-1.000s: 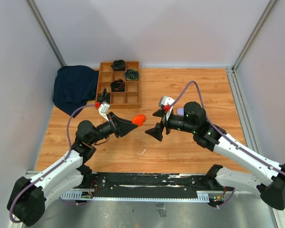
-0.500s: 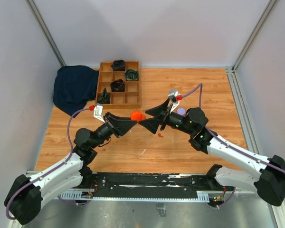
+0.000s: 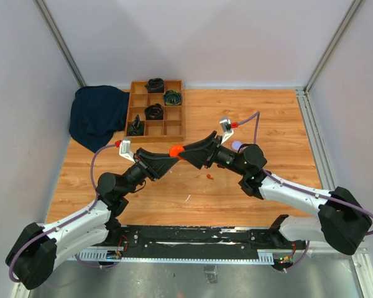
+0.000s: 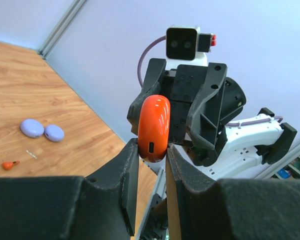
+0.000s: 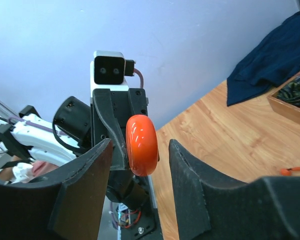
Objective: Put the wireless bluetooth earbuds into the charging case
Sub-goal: Pick up the charging case at the center of the board.
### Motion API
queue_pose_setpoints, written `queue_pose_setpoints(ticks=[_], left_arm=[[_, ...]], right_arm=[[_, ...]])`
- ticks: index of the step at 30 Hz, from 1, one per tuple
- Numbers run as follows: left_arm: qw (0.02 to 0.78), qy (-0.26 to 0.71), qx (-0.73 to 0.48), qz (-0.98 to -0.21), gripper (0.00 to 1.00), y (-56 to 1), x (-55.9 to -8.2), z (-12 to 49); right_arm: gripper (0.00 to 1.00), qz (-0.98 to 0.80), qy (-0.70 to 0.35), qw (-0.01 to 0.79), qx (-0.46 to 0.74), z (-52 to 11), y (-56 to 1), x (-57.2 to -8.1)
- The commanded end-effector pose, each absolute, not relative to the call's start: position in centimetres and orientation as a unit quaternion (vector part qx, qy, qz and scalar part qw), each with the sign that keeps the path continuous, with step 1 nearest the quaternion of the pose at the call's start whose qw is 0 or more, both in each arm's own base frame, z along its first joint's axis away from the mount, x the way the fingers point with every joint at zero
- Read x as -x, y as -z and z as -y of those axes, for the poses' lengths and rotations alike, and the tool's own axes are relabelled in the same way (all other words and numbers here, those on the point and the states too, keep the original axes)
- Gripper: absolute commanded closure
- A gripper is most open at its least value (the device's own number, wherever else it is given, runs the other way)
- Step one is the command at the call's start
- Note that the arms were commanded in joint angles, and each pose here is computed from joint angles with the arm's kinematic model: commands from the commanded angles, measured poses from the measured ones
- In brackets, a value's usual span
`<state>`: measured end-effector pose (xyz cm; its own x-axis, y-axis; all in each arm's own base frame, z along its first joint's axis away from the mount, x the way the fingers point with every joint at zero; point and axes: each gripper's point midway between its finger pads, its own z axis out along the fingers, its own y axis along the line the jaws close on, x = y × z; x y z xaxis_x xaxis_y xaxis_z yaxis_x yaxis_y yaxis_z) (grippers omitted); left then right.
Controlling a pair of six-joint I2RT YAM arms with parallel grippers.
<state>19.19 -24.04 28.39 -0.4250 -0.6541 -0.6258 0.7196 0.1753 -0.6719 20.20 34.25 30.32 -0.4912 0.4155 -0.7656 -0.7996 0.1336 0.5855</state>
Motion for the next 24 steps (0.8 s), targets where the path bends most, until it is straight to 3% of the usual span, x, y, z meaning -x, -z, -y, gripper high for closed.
queue_pose_setpoints(ticks=[1,9,20,24], left_arm=[[0.550,0.657,-0.026,-0.514,1.00,-30.0,-18.7,23.6],[0.544,0.664,-0.025,-0.512,0.92,-29.8,-18.6,23.7],[0.559,0.638,-0.055,-0.528,0.46,-28.6,-18.3,23.7],[0.572,0.607,-0.110,-0.541,0.36,-28.3,-17.9,24.2]], right_arm=[[0.53,-0.527,-0.681,0.480,0.166,-34.0,-33.2,-19.3],[0.74,-0.510,-0.698,0.469,0.181,-34.5,-33.6,-18.8],[0.95,-0.539,-0.635,0.488,0.260,-33.5,-33.5,-18.4],[0.98,-0.567,-0.597,0.473,0.313,-32.7,-33.3,-17.8]])
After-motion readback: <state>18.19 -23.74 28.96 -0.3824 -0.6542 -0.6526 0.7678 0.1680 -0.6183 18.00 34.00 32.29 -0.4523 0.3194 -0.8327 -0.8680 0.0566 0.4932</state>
